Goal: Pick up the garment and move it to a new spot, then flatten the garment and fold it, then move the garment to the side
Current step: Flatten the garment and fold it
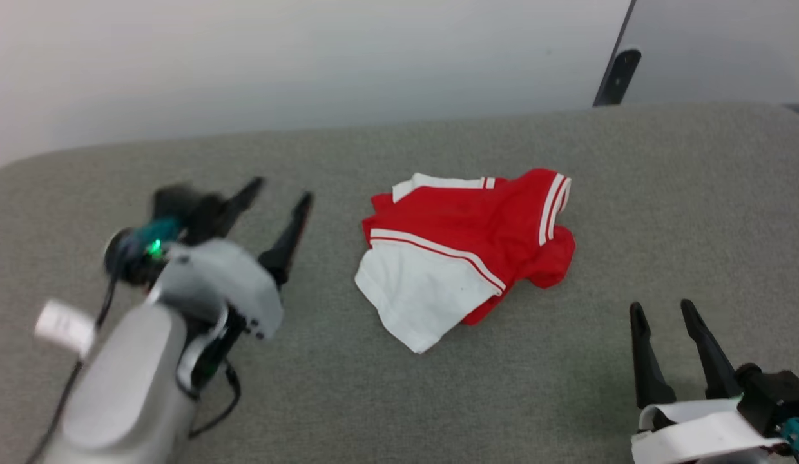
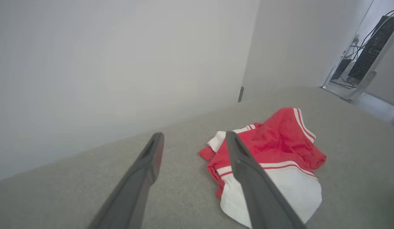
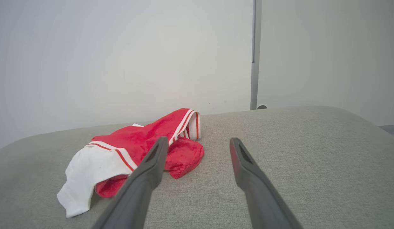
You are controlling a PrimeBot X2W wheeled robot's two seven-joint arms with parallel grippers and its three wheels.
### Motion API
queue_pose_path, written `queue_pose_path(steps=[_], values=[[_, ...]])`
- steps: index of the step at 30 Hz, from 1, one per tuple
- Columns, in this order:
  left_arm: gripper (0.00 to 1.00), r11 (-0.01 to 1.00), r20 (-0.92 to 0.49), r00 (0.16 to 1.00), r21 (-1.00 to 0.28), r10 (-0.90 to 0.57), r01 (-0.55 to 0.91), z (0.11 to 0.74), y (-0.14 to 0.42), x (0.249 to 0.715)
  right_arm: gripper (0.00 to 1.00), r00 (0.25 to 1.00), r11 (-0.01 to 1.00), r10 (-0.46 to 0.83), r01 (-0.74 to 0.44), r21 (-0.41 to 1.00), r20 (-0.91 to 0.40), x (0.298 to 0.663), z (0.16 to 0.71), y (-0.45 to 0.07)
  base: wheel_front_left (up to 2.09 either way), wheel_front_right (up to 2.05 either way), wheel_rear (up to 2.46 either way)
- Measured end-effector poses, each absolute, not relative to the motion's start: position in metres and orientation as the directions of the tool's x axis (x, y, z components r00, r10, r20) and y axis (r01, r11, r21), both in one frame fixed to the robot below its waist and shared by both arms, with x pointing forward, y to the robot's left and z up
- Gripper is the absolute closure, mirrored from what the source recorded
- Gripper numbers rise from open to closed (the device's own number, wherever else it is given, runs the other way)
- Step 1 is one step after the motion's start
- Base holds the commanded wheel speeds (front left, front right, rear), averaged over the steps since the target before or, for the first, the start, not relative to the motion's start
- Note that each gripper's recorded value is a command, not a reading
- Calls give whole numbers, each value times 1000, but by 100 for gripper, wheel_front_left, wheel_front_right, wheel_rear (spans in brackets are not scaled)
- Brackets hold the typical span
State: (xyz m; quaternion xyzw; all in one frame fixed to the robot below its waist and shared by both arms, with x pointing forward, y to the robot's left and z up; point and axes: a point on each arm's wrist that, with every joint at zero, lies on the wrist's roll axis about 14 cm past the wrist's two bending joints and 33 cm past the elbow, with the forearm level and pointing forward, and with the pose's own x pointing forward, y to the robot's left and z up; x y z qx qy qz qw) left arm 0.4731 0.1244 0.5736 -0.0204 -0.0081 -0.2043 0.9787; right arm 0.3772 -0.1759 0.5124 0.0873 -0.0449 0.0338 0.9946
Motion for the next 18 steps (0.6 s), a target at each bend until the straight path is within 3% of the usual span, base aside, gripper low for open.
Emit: queue_pose_path(steps=[3, 9, 14, 18], values=[[0, 894, -211, 869, -87, -448, 440, 540, 108, 491, 0, 994, 980, 60, -75, 184, 87, 384, 507, -175, 0, 0, 0], [0, 856, -593, 629, -243, -503, 456, 471, 88, 484, 0, 998, 977, 42, -52, 205, 54, 388, 493, -179, 0, 0, 0], [0, 838, -733, 460, -280, -502, 468, 439, 82, 474, 0, 999, 976, 33, -41, 213, 41, 393, 488, -182, 0, 0, 0], [0, 836, -785, 380, -298, -489, 461, 418, 81, 472, 0, 999, 975, 17, -27, 221, 44, 397, 488, -187, 0, 0, 0]])
